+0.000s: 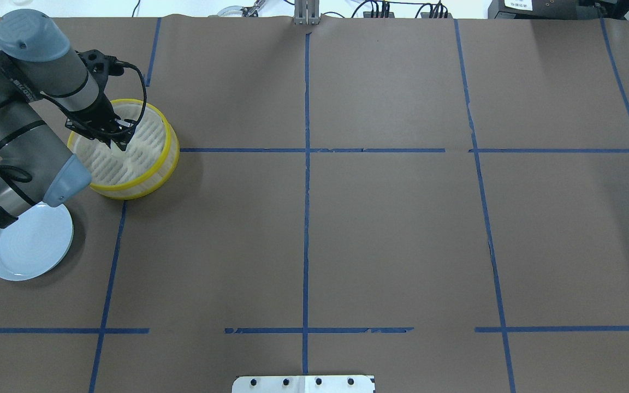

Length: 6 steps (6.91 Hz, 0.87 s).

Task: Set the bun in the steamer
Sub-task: 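Carry the bun with the left gripper over the bamboo steamer, then lower the bun onto the steamer cloth and open the left gripper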

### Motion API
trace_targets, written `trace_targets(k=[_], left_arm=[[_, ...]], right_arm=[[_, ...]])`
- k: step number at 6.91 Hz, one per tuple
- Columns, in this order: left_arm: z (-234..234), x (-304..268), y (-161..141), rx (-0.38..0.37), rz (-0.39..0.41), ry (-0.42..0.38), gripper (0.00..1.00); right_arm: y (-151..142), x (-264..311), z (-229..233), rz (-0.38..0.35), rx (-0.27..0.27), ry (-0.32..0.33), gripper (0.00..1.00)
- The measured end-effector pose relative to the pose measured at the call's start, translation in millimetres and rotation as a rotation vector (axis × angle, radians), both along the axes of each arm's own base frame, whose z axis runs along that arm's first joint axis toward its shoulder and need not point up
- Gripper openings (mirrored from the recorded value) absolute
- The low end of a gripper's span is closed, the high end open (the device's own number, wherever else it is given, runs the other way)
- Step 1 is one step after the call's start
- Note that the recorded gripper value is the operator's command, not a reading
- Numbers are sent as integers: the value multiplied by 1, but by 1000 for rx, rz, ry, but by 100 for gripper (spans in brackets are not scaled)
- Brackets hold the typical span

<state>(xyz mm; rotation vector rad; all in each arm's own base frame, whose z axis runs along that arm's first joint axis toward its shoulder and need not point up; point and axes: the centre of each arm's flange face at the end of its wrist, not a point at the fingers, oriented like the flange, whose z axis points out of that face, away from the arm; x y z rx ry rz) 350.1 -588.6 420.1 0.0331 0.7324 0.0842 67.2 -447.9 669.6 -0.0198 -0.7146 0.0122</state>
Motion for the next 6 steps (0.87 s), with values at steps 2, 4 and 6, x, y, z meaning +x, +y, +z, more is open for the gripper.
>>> trace_targets(k=[2, 4, 6], left_arm=[[2, 3, 1, 4, 3, 0, 100], [-2, 3, 2, 16, 2, 10, 100], [-33, -19, 6, 76, -17, 51, 100]], right_arm=[[0, 0, 0, 0, -1, 0, 100], [0, 0, 0, 0, 0, 0, 100], [0, 0, 0, 0, 0, 0, 100]])
